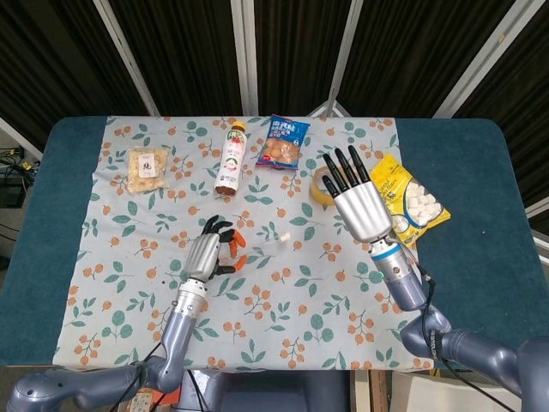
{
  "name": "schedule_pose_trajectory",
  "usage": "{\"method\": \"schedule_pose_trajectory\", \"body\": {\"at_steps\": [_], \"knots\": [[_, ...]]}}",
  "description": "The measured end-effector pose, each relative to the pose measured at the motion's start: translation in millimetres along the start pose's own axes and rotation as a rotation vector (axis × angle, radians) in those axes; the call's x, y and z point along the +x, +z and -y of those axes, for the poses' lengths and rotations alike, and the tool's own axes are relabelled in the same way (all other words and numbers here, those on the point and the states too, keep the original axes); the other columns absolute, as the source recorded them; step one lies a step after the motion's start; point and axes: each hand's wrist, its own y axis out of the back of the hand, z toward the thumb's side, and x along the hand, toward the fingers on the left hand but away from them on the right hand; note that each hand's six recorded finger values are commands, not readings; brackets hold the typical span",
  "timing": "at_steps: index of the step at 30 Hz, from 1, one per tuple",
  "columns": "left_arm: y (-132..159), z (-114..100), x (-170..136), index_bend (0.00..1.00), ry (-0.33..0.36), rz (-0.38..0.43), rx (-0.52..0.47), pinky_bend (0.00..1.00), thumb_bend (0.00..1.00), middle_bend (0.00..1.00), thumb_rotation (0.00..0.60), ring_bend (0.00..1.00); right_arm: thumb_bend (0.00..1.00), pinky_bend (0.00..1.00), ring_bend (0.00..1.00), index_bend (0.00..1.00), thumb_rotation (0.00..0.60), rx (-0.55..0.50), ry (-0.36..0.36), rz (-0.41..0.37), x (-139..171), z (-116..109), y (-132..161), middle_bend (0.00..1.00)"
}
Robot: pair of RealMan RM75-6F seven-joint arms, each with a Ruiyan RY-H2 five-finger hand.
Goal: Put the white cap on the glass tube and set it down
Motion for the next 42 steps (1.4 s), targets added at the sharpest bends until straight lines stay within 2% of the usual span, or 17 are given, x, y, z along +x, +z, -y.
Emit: {"method": "schedule_pose_trajectory", "body": {"at_steps": [12,26,29,34,37,42], "knots": [[-13.8,5.1,-9.2,0.7,-0.018,-0.029,0.019,0.02,0.82,0.68,0.6,0.2,0.41,0.01,0.03,0.35,0.6,-0.012,-0.001,-0.001,2.2,-4.1,2.5,0.14],[-34.2,5.5,-21.6,0.64,-0.062,-0.083,0.078,0.02,0.76,0.63,0.6,0.19,0.41,0.01,0.03,0.35,0.6,-0.018,0.01,0.001,6.6,-4.9,4.3,0.14],[-37.2,4.9,-24.0,0.6,-0.069,-0.09,0.085,0.01,0.69,0.61,0.6,0.19,0.41,0.01,0.03,0.35,0.6,-0.019,0.01,0.002,7.2,-5.8,4.3,0.14],[-40.3,2.0,-27.0,0.51,-0.076,-0.089,0.109,0.0,0.42,0.48,0.6,0.16,0.41,0.01,0.03,0.35,0.6,-0.023,0.007,0.0,7.6,-8.4,4.9,0.14],[-40.7,-1.4,-28.5,0.48,-0.076,-0.089,0.115,0.0,0.36,0.42,0.6,0.14,0.41,0.01,0.03,0.35,0.6,-0.025,0.006,-0.002,8.4,-9.7,5.7,0.14],[-40.6,-8.2,-29.7,0.41,-0.073,-0.089,0.128,0.0,0.32,0.32,0.6,0.11,0.41,0.01,0.03,0.35,0.6,-0.031,0.005,-0.003,10.6,-12.1,7.2,0.14]]}}
